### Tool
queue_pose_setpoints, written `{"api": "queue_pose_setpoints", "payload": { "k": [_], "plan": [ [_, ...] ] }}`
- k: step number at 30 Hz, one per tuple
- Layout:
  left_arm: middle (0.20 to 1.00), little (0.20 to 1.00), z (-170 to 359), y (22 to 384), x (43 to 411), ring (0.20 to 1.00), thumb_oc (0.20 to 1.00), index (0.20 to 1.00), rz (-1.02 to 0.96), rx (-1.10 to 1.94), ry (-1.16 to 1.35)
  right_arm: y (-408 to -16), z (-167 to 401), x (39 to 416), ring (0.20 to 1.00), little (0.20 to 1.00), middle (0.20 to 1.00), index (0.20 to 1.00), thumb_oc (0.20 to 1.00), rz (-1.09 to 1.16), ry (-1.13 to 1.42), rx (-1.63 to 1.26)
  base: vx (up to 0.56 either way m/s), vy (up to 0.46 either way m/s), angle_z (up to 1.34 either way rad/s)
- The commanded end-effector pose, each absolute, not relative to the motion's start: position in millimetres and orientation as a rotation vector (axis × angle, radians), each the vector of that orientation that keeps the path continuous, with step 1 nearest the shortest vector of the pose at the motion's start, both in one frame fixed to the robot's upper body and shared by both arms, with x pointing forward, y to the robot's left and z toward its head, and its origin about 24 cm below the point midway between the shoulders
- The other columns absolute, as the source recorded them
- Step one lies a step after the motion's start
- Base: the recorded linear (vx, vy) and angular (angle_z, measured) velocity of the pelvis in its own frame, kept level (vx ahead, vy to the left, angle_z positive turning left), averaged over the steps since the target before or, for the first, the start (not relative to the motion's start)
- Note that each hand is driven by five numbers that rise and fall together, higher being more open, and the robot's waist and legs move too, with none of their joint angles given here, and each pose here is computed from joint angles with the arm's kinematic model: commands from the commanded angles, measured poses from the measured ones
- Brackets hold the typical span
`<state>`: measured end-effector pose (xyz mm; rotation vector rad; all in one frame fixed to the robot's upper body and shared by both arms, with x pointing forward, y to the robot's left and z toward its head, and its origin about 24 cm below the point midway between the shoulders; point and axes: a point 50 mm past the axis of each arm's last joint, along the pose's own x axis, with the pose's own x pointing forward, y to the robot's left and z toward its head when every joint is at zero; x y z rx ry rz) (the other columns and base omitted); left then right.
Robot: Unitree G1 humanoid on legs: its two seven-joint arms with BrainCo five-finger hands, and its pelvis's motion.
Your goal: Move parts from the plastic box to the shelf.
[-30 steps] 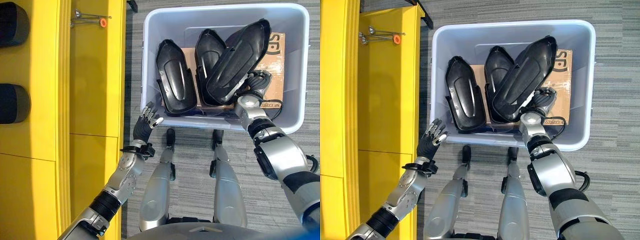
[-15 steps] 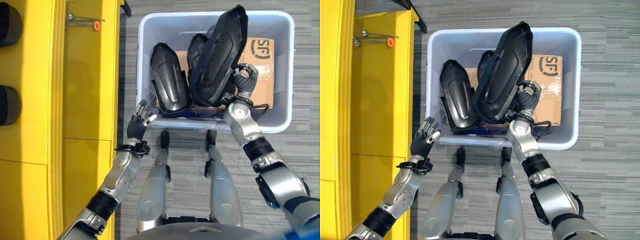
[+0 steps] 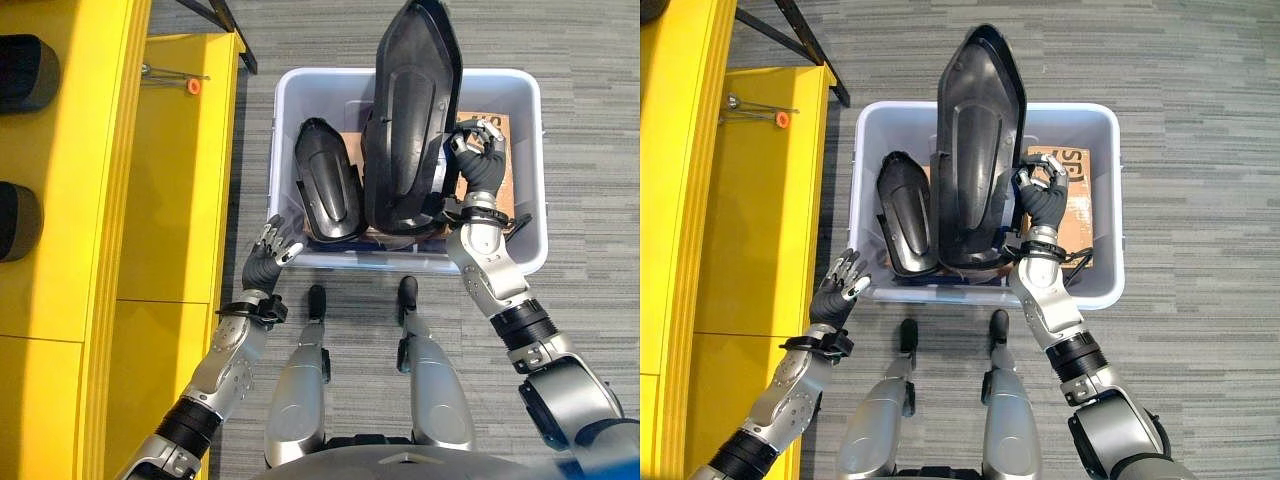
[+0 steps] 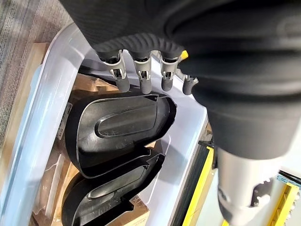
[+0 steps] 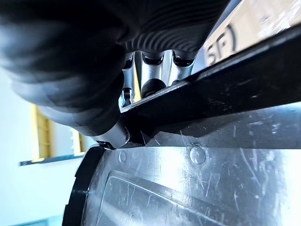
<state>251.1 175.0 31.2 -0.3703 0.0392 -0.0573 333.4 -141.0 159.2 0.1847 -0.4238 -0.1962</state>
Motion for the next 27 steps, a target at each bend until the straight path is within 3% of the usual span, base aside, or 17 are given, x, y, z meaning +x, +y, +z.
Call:
{"api": "queue_pose_setpoints", "payload": {
  "k": [1, 13, 21, 27],
  "plan": [
    [1.0, 1.0, 32.5, 183.0, 236.4, 1.0, 1.0, 1.0, -0.079, -0.372, 0.024, -129.6, 169.9, 320.6, 0.2, 0.2, 0.2, 0.2, 0.2, -0.077, -0.532, 0.192, 0.0, 0.0, 0.0],
    [1.0, 1.0, 8.8, 202.4, 215.6, 1.0, 1.0, 1.0, 0.016, -0.36, 0.103, -126.8, 136.7, 301.7, 0.2, 0.2, 0.2, 0.2, 0.2, 0.075, -0.429, 0.081, 0.01, -0.086, 0.01],
    [1.0, 1.0, -4.0, 205.6, 205.1, 1.0, 1.0, 1.0, 0.049, -0.372, 0.158, -104.9, 140.4, 313.1, 0.2, 0.2, 0.2, 0.2, 0.2, 0.146, -0.418, 0.085, -0.01, -0.172, 0.15],
    [1.0, 1.0, -10.9, 199.4, 208.0, 1.0, 1.0, 1.0, 0.045, -0.366, 0.193, -110.2, 142.5, 316.5, 0.2, 0.2, 0.2, 0.2, 0.2, 0.113, -0.424, 0.061, -0.06, -0.055, 0.7]
  ]
}}
